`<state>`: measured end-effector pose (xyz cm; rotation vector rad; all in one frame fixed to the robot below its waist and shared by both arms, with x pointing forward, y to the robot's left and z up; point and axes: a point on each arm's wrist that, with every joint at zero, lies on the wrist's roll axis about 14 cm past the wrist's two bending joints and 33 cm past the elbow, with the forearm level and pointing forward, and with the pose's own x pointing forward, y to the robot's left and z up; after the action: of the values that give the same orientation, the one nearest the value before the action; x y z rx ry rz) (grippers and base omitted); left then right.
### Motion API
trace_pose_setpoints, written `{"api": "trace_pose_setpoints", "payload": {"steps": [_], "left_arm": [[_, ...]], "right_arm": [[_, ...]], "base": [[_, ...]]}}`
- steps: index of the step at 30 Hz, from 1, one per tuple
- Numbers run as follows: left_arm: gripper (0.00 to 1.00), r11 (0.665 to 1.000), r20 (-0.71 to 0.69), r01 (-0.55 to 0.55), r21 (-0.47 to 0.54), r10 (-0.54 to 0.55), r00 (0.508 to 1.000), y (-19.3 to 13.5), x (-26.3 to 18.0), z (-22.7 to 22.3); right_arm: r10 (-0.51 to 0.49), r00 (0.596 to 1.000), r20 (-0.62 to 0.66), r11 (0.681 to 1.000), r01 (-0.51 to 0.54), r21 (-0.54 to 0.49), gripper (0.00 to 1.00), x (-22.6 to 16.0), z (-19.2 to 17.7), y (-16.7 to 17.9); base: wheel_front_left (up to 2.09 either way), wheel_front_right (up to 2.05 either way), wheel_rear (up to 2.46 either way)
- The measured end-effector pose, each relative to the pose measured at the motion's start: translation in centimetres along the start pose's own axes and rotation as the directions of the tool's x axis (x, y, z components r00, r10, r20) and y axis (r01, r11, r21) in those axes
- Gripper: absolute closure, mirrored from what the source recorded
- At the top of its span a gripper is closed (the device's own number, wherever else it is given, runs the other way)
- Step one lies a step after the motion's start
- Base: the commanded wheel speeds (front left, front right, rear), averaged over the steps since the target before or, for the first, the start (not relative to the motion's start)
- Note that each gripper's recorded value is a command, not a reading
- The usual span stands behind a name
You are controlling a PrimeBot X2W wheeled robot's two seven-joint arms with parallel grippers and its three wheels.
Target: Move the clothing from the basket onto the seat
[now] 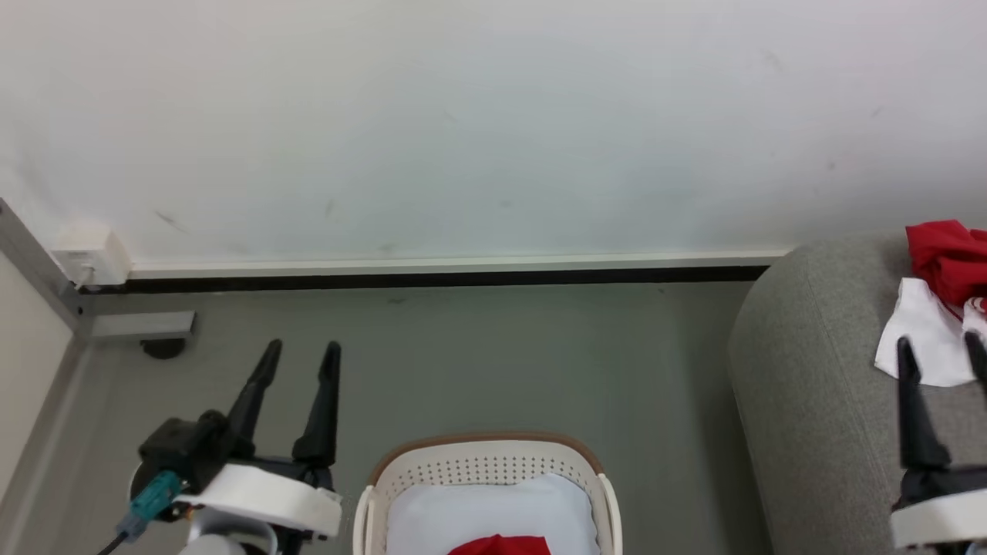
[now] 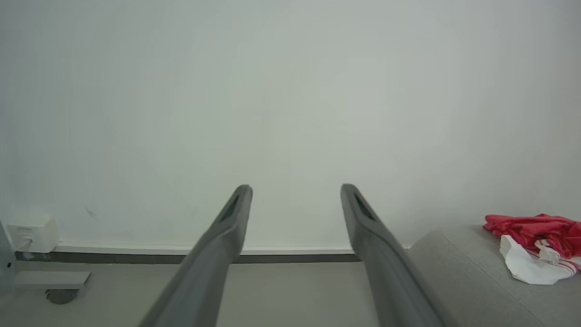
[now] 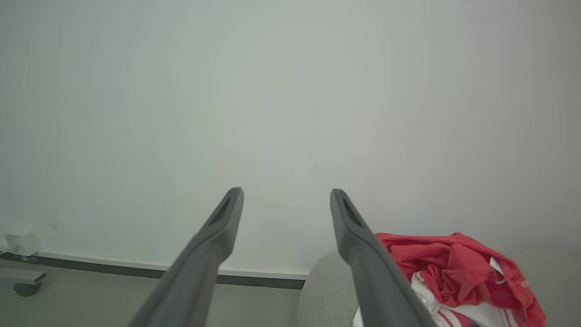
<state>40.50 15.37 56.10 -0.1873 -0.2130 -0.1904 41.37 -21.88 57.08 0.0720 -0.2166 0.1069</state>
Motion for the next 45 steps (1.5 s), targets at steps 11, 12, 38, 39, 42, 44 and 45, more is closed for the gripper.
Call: {"api": "trace_pose_setpoints", "payload": {"steps": [11, 12, 38, 39, 42, 44, 45], "left_arm": [[0.0, 0.992, -0.021, -0.126, 0.018, 0.126, 0.992, 2.6, -3.3, -1.0], [0.0, 0.991, -0.028, -0.129, 0.016, 0.13, 0.991, 2.6, -3.5, -1.3], [0.0, 0.996, -0.097, -0.089, 0.021, 0.091, 0.991, 1.3, -3.0, -3.7], [0.0, 0.996, -0.11, -0.082, 0.022, 0.084, 0.99, 1.2, -3.0, -4.1], [0.0, 0.998, -0.157, -0.054, 0.024, 0.057, 0.986, 0.7, -2.6, -5.7], [0.0, 0.999, -0.191, -0.032, 0.025, 0.036, 0.981, 0.4, -2.1, -6.9], [0.0, 1.0, -0.213, -0.019, 0.023, 0.023, 0.977, 0.2, -1.9, -7.6]], "right_arm": [[-0.004, 0.999, -0.05, 0.998, 0.007, 0.07, 0.0, -4.7, -3.2, 5.0], [-0.009, 0.999, -0.05, 0.998, 0.012, 0.067, 0.0, -4.7, -3.3, 4.9], [-0.02, 0.998, -0.06, 0.998, 0.023, 0.061, 0.0, -4.6, -3.7, 5.0], [-0.023, 0.998, -0.063, 0.998, 0.027, 0.061, 0.0, -4.5, -3.8, 4.9], [-0.035, 0.997, -0.073, 0.998, 0.04, 0.058, 0.0, -4.2, -4.2, 4.4], [-0.047, 0.996, -0.077, 0.997, 0.051, 0.055, 0.0, -3.9, -4.5, 4.0], [-0.054, 0.996, -0.078, 0.997, 0.058, 0.052, 0.0, -3.7, -4.6, 3.7]], "base": [[0.0, 0.0, 0.0], [0.0, 0.0, 0.0], [0.0, 0.0, 0.0], [0.0, 0.0, 0.0], [0.0, 0.0, 0.0], [0.0, 0.0, 0.0], [0.0, 0.0, 0.0]]}}
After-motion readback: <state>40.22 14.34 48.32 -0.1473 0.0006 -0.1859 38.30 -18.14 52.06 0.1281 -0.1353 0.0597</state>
